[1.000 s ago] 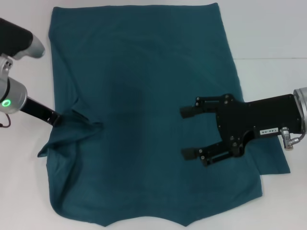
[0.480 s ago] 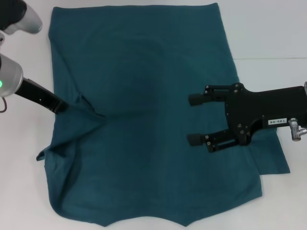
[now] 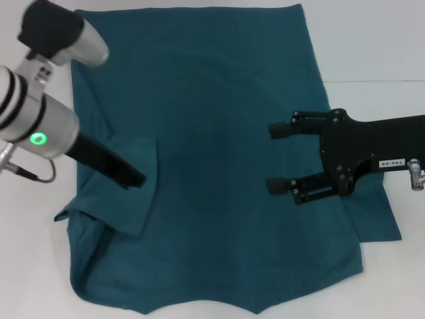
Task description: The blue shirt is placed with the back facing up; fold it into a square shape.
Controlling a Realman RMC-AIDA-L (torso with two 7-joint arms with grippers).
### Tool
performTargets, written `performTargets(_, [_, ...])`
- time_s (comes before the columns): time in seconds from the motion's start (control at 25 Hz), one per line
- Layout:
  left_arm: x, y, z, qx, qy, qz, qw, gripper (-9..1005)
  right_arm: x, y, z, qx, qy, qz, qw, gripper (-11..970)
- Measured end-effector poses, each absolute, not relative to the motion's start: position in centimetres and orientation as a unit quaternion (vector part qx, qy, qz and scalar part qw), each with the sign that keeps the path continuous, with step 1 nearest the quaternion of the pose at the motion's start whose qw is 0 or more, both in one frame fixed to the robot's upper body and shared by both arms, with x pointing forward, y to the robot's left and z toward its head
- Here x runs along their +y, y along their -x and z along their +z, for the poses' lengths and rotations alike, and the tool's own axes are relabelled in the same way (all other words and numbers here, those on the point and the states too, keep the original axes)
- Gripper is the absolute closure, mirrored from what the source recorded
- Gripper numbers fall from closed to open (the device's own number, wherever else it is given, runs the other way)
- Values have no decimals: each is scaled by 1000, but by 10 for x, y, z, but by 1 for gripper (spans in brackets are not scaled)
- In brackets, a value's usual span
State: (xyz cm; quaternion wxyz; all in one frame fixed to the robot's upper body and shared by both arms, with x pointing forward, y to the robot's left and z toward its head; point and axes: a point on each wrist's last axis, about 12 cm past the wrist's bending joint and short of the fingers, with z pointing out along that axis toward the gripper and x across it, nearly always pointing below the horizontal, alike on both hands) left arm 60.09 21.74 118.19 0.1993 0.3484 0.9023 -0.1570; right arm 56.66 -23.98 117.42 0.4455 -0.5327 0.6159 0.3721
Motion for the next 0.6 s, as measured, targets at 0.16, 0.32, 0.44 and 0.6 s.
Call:
performTargets(0.16, [215,-598,1179,901,-349,-159,202,949,-241,-566,1176,616,534,367,448,14])
performTargets(0.32, [228,-591,1182,904,-328,-151,231,932,-241,-566,1176,616,534,366,450,13])
performTargets(0.44, [245,-585,1178,909,-301,-138,252,911,-242,-566,1178,619,529,365,452,13])
performTargets(0.6, [270,-570,1160,918,-265,-125,269,757,-243,-567,1184,622,526,361,453,13])
